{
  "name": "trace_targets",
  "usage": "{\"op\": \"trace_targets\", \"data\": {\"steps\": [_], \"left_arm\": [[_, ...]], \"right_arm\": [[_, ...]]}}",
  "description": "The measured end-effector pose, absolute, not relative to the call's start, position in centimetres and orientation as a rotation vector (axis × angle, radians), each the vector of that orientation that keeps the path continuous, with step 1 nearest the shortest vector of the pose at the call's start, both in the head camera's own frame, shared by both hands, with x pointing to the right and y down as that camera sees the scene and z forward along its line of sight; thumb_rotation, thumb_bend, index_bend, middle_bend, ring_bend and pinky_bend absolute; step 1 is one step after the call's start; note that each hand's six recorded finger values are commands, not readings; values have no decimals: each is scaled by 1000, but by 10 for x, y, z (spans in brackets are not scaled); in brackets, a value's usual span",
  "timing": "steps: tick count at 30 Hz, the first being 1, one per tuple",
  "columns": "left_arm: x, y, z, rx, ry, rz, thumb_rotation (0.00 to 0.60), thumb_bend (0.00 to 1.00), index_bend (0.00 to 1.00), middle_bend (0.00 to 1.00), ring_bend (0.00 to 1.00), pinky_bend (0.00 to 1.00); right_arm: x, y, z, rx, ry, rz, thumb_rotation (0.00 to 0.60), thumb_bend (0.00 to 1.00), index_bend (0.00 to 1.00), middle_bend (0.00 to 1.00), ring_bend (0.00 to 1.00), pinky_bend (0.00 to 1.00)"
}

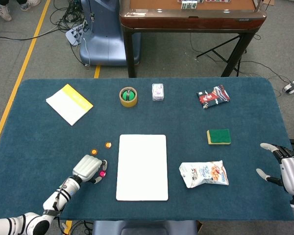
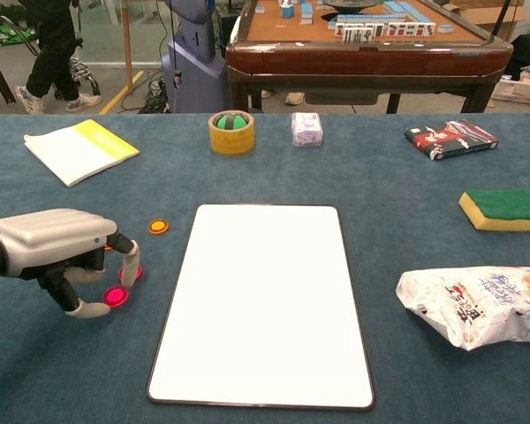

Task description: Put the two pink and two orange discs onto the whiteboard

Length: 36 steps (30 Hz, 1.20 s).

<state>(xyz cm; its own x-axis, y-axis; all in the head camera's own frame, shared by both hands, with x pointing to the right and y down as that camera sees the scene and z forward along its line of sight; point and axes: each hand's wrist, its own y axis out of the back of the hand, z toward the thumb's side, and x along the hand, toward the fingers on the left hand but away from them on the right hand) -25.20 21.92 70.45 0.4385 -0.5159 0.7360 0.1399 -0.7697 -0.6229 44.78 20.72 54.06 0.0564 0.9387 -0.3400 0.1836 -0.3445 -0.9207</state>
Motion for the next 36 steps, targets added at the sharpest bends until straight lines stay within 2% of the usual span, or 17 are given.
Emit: {"op": "trace_targets", "data": {"steps": [8, 19, 22, 25, 27, 32, 36], "left_arm": [[-217, 219, 688, -2058, 264, -1252, 600, 317, 675, 1000, 1000, 1000], [-167, 227, 686, -2013, 162, -1162, 600, 316, 634, 1000, 1000, 1000], [-157, 232, 685, -2007, 141, -1146, 600, 316, 550, 1000, 1000, 1000], [-151, 235, 684, -2006, 133, -1143, 600, 316, 423, 1000, 1000, 1000], [-150, 235, 684, -2001, 131, -1146, 600, 316, 382, 1000, 1000, 1000], [-157, 229, 684, -1982, 149, -1175, 600, 311, 342, 1000, 1000, 1000], [-166, 220, 685, -1955, 184, -1204, 600, 311, 390, 1000, 1000, 1000]], "right_arm": [[449, 208, 537, -1624, -1158, 1339, 600, 0, 277, 344, 313, 403], [456, 208, 528, -1613, -1201, 1316, 600, 0, 277, 344, 313, 403], [458, 209, 526, -1612, -1207, 1311, 600, 0, 277, 344, 313, 403], [458, 209, 525, -1612, -1211, 1309, 600, 0, 277, 344, 313, 403], [458, 209, 525, -1612, -1211, 1308, 600, 0, 277, 344, 313, 403], [458, 209, 526, -1614, -1208, 1309, 600, 0, 277, 344, 313, 403], [457, 209, 527, -1619, -1200, 1311, 600, 0, 277, 344, 313, 403]]}}
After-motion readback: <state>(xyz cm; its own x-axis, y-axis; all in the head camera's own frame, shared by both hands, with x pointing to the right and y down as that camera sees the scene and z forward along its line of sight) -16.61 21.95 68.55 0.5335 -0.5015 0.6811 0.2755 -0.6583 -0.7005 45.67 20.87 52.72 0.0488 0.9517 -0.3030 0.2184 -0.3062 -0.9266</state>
